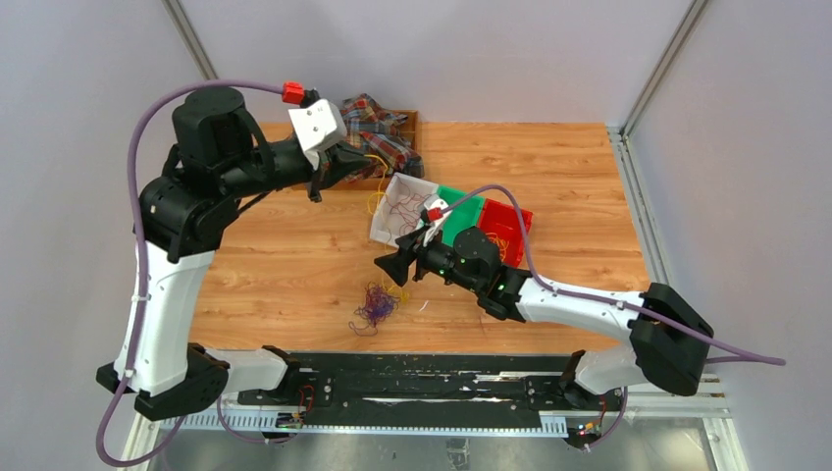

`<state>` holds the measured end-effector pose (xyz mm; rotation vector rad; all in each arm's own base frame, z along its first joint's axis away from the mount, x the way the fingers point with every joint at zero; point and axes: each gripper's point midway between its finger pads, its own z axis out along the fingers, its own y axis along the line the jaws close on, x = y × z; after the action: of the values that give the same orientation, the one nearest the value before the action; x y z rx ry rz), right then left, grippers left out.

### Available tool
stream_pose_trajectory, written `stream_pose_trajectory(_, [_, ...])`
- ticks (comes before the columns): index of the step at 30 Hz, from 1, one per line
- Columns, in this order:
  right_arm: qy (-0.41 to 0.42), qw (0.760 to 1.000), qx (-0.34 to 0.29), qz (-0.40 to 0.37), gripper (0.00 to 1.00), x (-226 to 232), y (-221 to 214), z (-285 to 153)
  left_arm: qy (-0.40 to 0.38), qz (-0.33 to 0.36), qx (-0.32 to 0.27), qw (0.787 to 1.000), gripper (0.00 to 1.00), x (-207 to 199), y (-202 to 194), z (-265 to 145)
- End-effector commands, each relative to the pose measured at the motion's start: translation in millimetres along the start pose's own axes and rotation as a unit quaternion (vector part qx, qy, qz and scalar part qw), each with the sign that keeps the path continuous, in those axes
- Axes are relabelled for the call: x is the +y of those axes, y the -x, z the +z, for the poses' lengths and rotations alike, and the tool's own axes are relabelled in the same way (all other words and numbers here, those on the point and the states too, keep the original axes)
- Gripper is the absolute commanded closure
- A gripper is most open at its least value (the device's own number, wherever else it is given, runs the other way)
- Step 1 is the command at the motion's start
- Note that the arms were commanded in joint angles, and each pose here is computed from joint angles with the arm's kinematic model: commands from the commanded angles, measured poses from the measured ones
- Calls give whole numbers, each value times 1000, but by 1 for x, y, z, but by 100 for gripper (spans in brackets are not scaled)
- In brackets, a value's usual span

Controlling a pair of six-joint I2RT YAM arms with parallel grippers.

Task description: Untangle the cables

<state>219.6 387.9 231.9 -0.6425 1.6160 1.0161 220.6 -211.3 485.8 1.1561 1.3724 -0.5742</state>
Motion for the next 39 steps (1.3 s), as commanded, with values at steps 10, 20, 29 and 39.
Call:
stream_pose_trajectory(10, [-13,1000,18,-12,37,11,-33,34,85,64,-130,986,100,18,107,-52])
stream_pose_trajectory(20, [-59,996,68,-17,40,-9,-85,47,242,130,-273,922,100,59,194,-110])
stream_pose_trajectory(29, [-75,993,94,-4,40,-15,-119,42,404,184,-370,816,100,88,251,-188])
stream_pose_trajectory(39, [-97,989,114,4,36,-28,-147,41,501,227,-451,703,100,89,295,-258])
